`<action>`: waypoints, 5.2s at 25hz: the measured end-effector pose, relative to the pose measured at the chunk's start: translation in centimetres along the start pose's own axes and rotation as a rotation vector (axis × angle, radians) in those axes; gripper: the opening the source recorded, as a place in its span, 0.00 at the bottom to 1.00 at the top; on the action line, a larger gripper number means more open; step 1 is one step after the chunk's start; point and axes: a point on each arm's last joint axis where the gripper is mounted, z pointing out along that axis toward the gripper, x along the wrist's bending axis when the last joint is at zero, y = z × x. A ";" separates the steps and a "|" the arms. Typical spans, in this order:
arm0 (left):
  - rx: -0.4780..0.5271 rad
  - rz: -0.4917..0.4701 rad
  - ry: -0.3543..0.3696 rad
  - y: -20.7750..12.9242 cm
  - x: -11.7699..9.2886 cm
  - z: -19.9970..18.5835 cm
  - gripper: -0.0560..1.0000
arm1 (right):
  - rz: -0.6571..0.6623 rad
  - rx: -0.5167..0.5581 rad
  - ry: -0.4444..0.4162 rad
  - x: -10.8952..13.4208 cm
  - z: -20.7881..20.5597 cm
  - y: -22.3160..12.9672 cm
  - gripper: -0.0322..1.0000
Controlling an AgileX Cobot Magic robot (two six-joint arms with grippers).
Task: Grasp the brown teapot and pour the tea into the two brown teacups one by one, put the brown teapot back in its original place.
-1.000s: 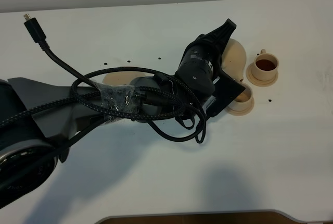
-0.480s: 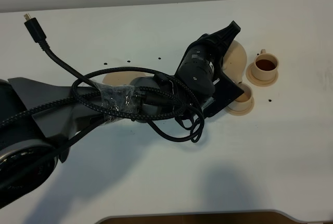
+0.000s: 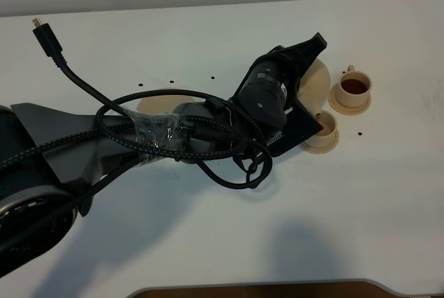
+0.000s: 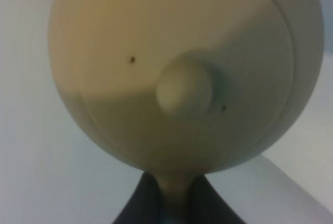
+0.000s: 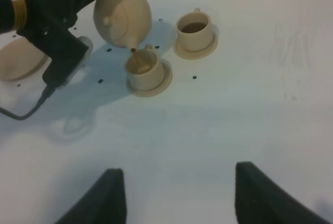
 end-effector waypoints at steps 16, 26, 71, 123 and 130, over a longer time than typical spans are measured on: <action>0.001 0.068 0.017 0.0 0.2 0.0 0.19 | 0.000 0.000 0.000 0.0 0.0 0.0 0.50; 0.001 0.097 0.017 0.0 0.2 0.0 0.19 | 0.000 0.000 0.000 0.0 0.0 0.0 0.50; -0.024 0.192 0.053 -0.1 1.1 0.0 0.19 | 0.000 0.000 0.000 0.0 0.0 0.0 0.50; -0.062 0.299 0.112 -0.1 2.5 -0.1 0.19 | 0.000 0.000 0.000 0.0 0.0 0.0 0.50; -0.063 0.313 0.113 -0.1 2.5 -0.1 0.19 | 0.000 0.000 0.000 0.0 0.0 0.0 0.50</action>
